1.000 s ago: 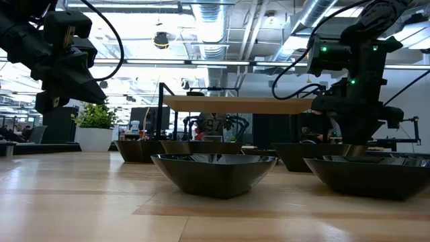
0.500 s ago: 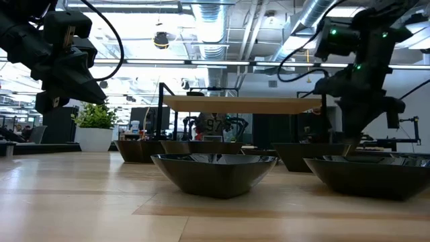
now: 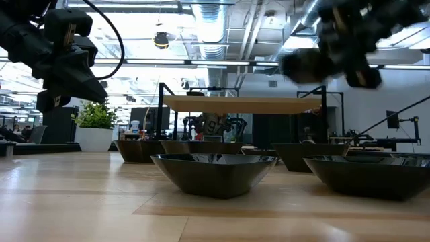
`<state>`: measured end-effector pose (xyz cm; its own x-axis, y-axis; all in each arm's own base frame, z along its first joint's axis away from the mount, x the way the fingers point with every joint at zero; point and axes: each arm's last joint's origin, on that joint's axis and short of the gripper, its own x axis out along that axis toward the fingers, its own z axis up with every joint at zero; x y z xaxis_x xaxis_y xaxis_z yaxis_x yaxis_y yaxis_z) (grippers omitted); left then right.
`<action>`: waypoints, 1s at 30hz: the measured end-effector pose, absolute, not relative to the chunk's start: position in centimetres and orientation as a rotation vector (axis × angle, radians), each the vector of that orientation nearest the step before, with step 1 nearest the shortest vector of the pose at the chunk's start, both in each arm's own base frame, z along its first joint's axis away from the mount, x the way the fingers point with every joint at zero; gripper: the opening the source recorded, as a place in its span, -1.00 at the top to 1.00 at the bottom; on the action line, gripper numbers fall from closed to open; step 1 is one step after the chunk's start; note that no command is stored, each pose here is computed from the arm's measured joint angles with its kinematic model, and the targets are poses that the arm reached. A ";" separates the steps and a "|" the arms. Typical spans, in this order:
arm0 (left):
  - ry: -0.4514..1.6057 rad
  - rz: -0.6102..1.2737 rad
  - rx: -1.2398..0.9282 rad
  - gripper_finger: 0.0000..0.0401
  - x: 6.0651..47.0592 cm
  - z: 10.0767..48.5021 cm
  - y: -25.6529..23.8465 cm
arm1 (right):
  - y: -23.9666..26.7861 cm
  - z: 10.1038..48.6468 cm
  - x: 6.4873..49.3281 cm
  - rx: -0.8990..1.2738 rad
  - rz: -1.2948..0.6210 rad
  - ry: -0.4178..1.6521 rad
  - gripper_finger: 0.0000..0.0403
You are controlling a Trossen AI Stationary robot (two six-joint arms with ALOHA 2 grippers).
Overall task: Pick & Place Mini shaped plates
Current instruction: Put the distorted square plate on the shelf
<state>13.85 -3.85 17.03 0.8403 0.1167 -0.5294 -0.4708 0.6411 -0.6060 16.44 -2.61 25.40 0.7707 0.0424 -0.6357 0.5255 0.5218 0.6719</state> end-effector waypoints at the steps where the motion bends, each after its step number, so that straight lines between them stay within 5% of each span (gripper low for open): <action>1: 0.475 0.350 -0.812 0.78 13.9 17.0 -3.9 | -2.7 26.4 16.6 0.975 -0.297 0.619 0.98; 8: 0.470 0.347 -0.814 0.78 13.9 17.1 -3.9 | -4.8 33.3 18.6 0.788 -0.282 0.526 0.98; 17: 0.462 0.342 -0.819 0.78 13.9 17.2 -3.9 | -11.4 38.5 23.3 0.536 -0.353 0.655 0.99; 30: 0.454 0.337 -0.823 0.78 14.0 17.2 -3.9 | -23.2 34.6 28.5 0.587 -0.386 0.855 0.99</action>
